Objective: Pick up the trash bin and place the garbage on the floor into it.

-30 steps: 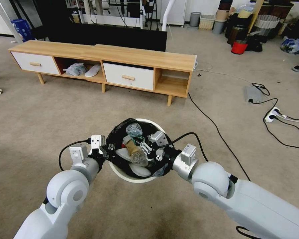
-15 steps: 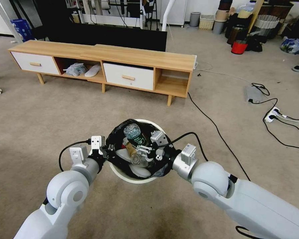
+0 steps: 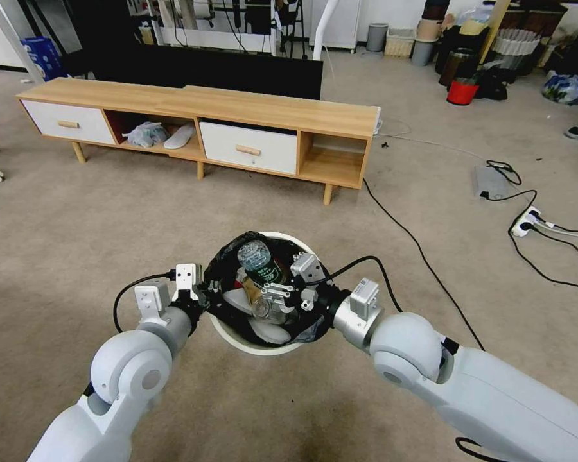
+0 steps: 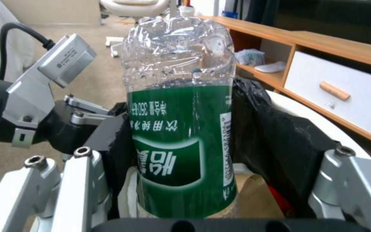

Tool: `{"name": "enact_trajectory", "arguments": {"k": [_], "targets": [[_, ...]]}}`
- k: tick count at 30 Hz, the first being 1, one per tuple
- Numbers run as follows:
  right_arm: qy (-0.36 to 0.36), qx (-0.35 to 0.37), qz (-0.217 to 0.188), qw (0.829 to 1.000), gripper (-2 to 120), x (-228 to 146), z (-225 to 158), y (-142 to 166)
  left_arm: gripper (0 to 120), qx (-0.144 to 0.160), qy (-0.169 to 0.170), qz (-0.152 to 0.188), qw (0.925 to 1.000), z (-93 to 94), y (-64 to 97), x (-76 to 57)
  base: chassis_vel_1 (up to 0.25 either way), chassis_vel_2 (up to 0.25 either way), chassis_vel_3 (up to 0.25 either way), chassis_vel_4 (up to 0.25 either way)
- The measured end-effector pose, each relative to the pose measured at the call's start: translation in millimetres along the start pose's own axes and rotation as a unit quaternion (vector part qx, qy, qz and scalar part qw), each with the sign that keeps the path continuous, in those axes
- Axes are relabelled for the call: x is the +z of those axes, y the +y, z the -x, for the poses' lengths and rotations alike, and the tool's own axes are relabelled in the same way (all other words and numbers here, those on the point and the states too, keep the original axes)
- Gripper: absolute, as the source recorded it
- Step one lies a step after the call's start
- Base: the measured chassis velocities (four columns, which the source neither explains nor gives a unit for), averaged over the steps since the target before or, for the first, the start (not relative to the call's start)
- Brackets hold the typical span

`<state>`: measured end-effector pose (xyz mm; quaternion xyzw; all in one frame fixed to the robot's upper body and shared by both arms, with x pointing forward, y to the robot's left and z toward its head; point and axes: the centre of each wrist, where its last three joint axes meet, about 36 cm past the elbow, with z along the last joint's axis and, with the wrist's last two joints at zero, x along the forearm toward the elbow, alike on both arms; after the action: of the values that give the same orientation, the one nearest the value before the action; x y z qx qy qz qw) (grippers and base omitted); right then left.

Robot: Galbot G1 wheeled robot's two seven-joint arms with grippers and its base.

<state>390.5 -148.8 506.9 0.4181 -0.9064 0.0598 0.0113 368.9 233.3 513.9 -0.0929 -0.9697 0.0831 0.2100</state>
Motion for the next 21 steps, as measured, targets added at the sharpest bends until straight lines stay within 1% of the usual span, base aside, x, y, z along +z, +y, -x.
{"name": "enact_trajectory", "arguments": {"k": [14,21], "targets": [[-0.003,-0.002,-0.001,1.0,73,-1.7,-0.4,0.5,1,-0.012,0.006,-0.004,0.9999,0.9,1.5,1.4,0.0,0.0,0.0,0.0],[-0.004,-0.001,-0.001,1.0,73,-1.2,0.7,0.6,1,-0.015,0.026,-0.013,0.9995,-1.1,0.7,2.1,0.0,0.0,0.0,0.0]]}}
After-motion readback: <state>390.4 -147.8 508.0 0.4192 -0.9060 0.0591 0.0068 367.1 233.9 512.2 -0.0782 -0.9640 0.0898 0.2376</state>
